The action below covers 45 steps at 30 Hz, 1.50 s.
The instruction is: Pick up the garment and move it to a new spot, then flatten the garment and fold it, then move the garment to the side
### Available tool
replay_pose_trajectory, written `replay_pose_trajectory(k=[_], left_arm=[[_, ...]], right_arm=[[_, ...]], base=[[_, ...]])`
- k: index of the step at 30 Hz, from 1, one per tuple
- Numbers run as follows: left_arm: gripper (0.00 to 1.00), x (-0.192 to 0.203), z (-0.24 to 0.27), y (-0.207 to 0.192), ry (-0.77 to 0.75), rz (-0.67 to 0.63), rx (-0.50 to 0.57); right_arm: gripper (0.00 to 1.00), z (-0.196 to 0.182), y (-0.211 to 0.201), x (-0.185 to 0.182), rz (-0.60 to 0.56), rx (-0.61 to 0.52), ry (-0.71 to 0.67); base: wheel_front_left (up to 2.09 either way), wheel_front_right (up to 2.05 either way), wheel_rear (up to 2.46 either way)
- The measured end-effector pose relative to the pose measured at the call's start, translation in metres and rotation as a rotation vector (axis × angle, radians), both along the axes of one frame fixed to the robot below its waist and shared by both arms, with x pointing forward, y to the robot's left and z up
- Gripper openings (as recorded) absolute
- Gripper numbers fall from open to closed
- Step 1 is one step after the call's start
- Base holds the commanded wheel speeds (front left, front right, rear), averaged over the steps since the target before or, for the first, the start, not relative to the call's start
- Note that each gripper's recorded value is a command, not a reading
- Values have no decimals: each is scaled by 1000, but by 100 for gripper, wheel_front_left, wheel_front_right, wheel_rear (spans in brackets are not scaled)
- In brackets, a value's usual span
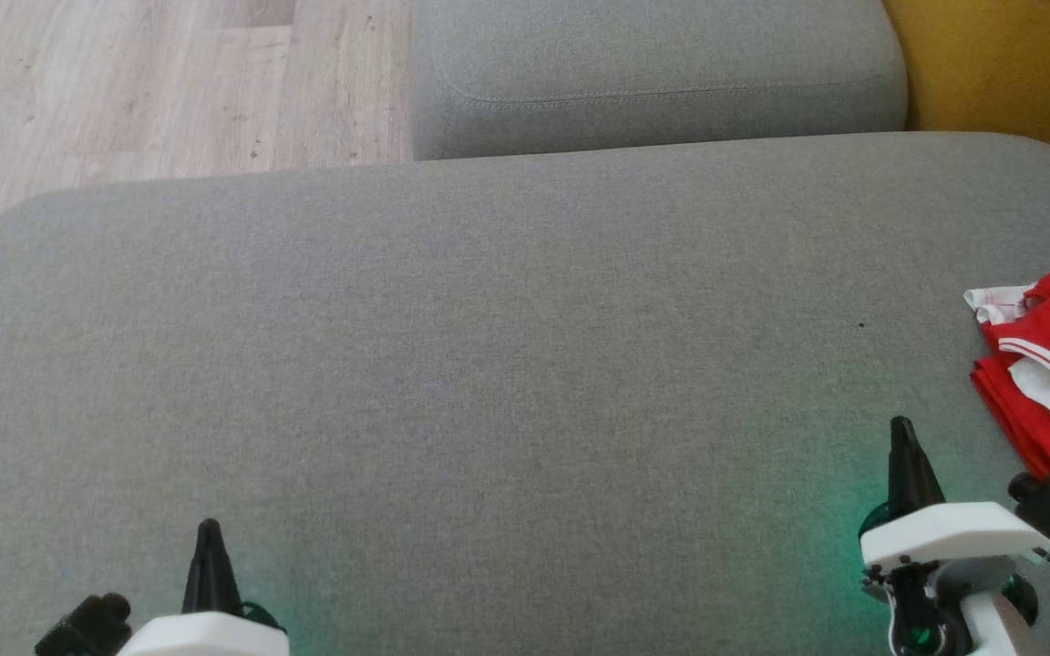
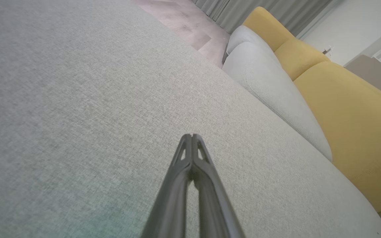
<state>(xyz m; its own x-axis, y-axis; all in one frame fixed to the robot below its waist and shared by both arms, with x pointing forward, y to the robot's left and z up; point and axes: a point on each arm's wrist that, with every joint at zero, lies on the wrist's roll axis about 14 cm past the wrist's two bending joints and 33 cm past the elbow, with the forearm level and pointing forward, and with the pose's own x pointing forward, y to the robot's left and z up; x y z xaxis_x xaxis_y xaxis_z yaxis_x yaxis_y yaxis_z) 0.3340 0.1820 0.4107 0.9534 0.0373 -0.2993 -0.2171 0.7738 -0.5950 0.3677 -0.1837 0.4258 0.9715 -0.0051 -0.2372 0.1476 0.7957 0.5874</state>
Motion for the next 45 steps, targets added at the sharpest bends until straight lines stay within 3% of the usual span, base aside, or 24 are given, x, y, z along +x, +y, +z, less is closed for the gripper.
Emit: replay_pose_trajectory(k=[45], left_arm=[[0,21,27,4,-71,108,-500]], right_arm=[[0,32,-13,11,-129,517,-80]], base=[[0,0,0]])
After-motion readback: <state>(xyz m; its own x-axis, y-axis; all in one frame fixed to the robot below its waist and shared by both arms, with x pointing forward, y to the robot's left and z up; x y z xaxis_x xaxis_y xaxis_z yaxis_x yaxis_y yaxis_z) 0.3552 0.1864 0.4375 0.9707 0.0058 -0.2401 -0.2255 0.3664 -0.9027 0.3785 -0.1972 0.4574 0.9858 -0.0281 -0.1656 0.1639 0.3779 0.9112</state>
